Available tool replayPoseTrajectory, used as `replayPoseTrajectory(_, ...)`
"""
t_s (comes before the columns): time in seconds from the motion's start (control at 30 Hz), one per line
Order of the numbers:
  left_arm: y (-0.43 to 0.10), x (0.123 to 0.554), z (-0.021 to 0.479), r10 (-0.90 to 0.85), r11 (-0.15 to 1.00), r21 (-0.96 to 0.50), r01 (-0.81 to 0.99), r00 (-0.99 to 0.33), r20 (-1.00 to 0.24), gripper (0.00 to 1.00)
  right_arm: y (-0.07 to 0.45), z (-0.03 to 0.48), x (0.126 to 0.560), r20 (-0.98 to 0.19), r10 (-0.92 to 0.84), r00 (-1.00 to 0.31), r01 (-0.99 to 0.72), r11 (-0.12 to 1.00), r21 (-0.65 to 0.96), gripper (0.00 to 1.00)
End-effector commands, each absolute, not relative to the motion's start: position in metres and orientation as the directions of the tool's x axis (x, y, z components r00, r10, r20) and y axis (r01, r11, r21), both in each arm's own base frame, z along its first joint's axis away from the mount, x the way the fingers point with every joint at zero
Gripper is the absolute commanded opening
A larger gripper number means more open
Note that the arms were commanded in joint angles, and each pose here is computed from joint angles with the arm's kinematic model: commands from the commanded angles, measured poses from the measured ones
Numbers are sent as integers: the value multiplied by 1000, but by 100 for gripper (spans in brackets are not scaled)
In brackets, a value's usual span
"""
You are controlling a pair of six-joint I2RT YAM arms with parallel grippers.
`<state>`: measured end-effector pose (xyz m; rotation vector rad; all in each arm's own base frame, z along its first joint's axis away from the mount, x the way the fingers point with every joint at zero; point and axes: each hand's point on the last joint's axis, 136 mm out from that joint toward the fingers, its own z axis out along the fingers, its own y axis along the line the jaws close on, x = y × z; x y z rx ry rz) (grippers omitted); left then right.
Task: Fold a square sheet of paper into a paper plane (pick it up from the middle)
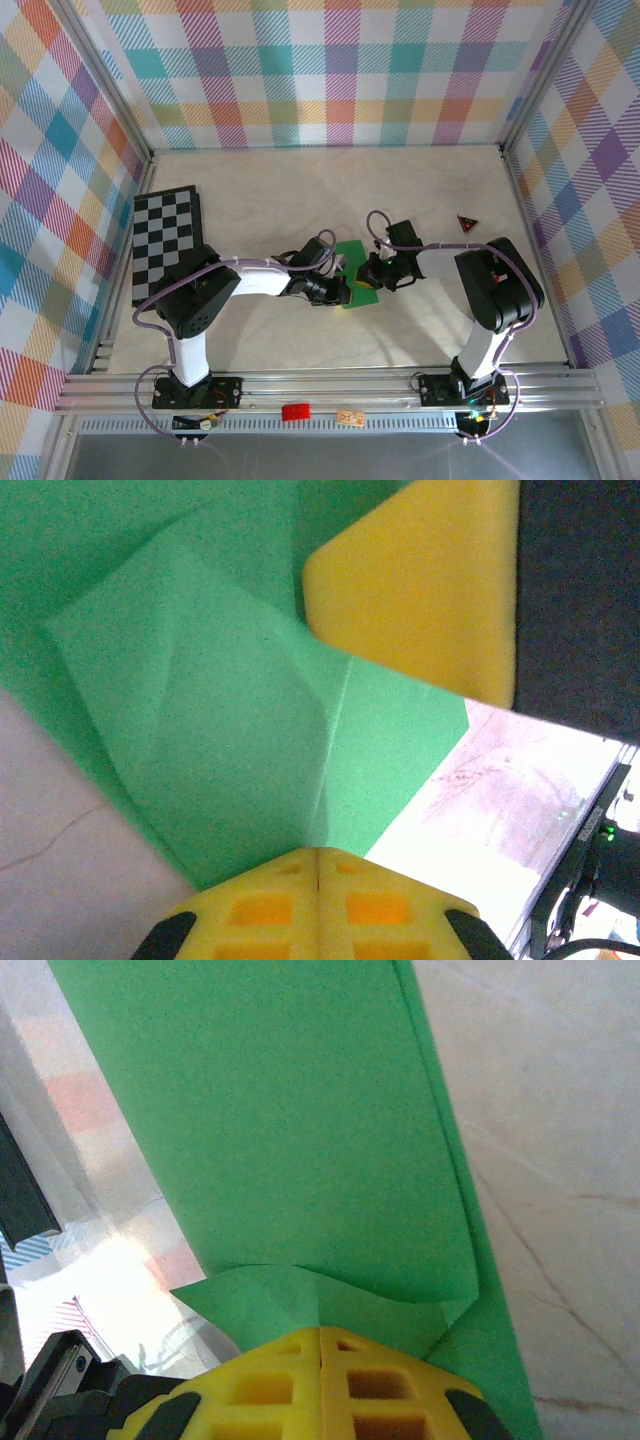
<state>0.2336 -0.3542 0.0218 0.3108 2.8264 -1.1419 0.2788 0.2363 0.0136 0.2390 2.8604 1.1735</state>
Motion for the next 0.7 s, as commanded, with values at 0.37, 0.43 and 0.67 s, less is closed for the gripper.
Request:
replayPoseTrajectory(0.37, -333, 209, 15, 238, 742, -627, 239, -967, -87, 8, 208, -32, 251, 120, 193, -974, 227, 807, 545, 1)
replayPoseTrajectory(0.43, -329, 205, 12, 249, 751, -612, 248, -965, -85, 8, 208, -31, 251, 119, 193, -974, 226, 808, 545, 1)
replayPoseTrajectory(0.67, -329, 202, 14, 270, 752, -602, 268, -959, -90, 8, 209, -32, 250, 121, 192, -974, 227, 807, 544, 1)
